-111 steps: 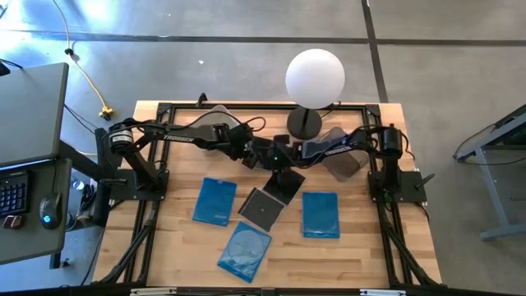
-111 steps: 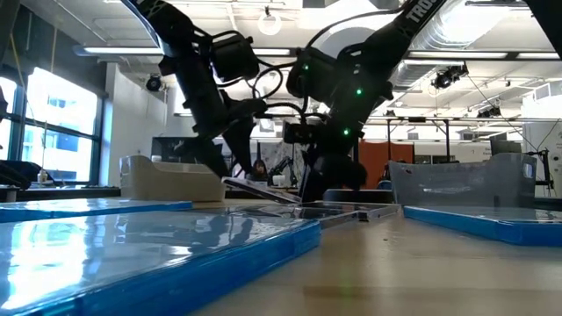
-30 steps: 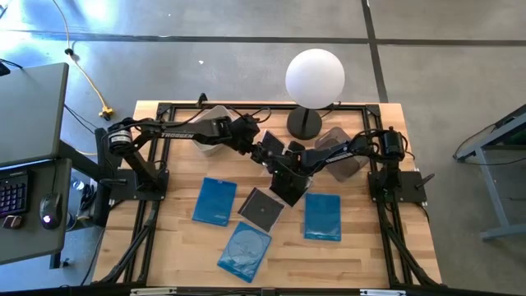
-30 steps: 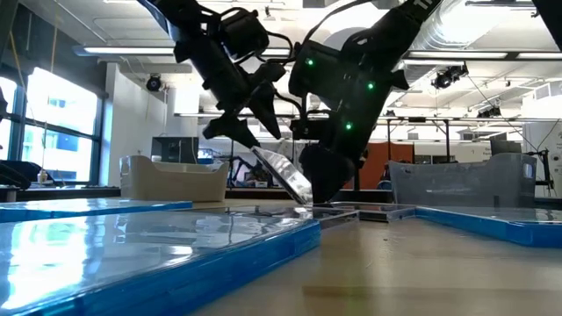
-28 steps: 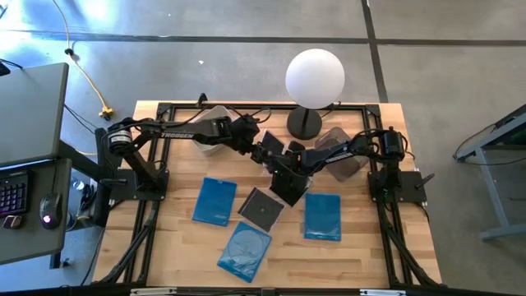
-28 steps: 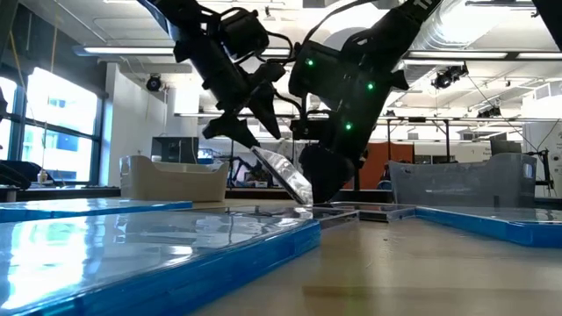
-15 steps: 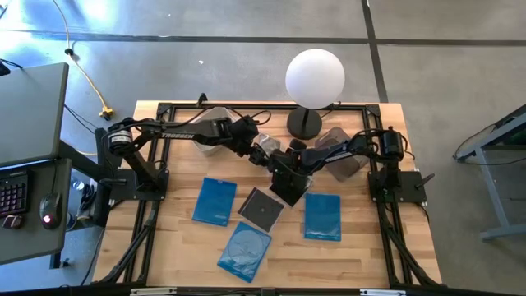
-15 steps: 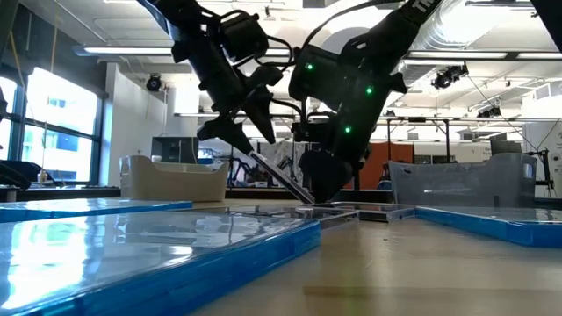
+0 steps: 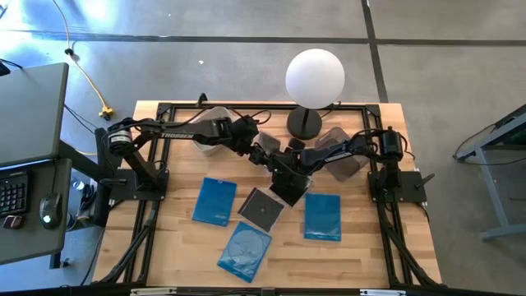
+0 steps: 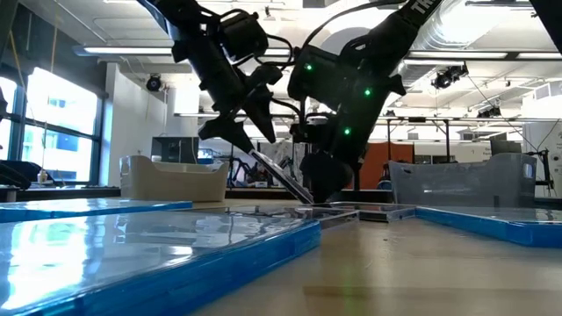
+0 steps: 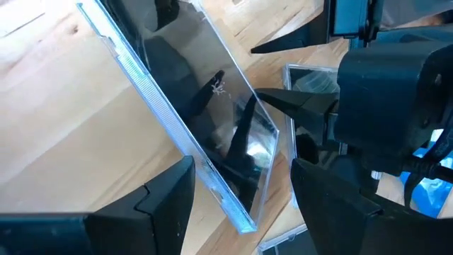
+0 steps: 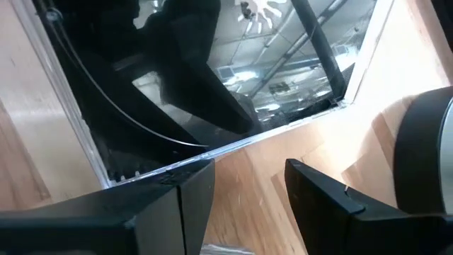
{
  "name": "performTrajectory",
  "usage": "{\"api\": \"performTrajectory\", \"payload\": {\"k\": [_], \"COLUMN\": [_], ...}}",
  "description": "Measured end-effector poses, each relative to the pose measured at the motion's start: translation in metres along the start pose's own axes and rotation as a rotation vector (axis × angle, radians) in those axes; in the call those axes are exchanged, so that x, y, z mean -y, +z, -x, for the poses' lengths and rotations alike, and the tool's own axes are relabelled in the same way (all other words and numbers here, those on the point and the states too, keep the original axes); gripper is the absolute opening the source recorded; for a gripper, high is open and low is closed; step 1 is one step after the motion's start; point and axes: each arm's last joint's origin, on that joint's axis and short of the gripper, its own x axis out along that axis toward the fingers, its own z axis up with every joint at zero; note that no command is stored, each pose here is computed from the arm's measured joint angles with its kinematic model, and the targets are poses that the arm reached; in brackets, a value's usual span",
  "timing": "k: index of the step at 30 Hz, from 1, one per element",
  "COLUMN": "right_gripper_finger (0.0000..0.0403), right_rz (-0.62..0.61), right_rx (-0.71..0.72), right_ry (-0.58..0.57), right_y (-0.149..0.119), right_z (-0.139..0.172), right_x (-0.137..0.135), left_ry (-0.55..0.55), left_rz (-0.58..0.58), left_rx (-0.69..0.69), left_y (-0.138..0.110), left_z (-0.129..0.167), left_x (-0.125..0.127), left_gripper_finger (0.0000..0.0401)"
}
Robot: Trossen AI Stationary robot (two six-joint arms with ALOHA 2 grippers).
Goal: Pick & place jewel cases by type
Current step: Put the top black CD case into the white bin
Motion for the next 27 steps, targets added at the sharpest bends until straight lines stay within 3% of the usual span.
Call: {"api": "performTrajectory", "payload": {"k": [5,13,22,27], "right_gripper_finger": [0.0169,0.0169,0.0169,0.0169], "right_rz": [-0.002,-0.004,0.061,0.133], "right_rx": [0.054,0.283,0.224,0.182], "right_ry": [0.012,0.068,0.059,-0.049], "right_y": [0.006,0.032,0.025,0.021], "right_z": [-0.001,0.005,0.004,0.006], "right_x": [-0.001,-0.004,-0.005,0.000], "left_ry": [0.018,0.029,0.069,0.092], "left_rz": [-0.012,-0.027,-0.054,-0.057], "left_rx": [0.034,-0.015,0.023,0.002], "left_y": [0.001,-0.005,-0.002,-0.005], "left_z": [0.012,0.025,0.023,0.023], "left_x": [0.002,0.002,0.000,-0.002], "left_gripper_finger": [0.0230,0.0230,0.0229,0.0229]}}
